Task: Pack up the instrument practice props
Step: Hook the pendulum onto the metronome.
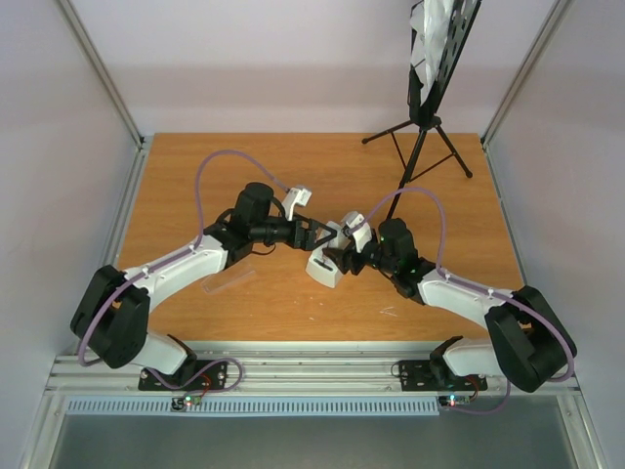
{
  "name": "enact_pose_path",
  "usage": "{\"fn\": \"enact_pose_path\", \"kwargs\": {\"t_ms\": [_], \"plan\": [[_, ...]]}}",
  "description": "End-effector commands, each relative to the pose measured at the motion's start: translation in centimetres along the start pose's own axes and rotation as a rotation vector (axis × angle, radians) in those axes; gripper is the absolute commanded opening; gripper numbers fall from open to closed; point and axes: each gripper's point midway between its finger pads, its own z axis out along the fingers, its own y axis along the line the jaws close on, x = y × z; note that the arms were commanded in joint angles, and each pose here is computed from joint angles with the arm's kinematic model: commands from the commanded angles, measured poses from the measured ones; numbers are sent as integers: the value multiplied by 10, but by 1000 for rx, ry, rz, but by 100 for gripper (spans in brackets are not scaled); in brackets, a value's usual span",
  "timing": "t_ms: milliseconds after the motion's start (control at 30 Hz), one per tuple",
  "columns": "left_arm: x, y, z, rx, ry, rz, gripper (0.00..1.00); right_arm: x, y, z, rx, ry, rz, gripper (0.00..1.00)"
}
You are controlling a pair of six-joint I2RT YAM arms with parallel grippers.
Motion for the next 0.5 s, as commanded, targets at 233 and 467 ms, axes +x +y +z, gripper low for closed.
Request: {"fn": "enact_pose_path", "kwargs": {"t_ms": [233,467], "plan": [[-9,0,5,-32,-29,70,89,-10,-6,0,2,-32,22,70],[-11,-3,11,-75,-12,95,86,-11,0,-4,-24,-34,27,69]]}}
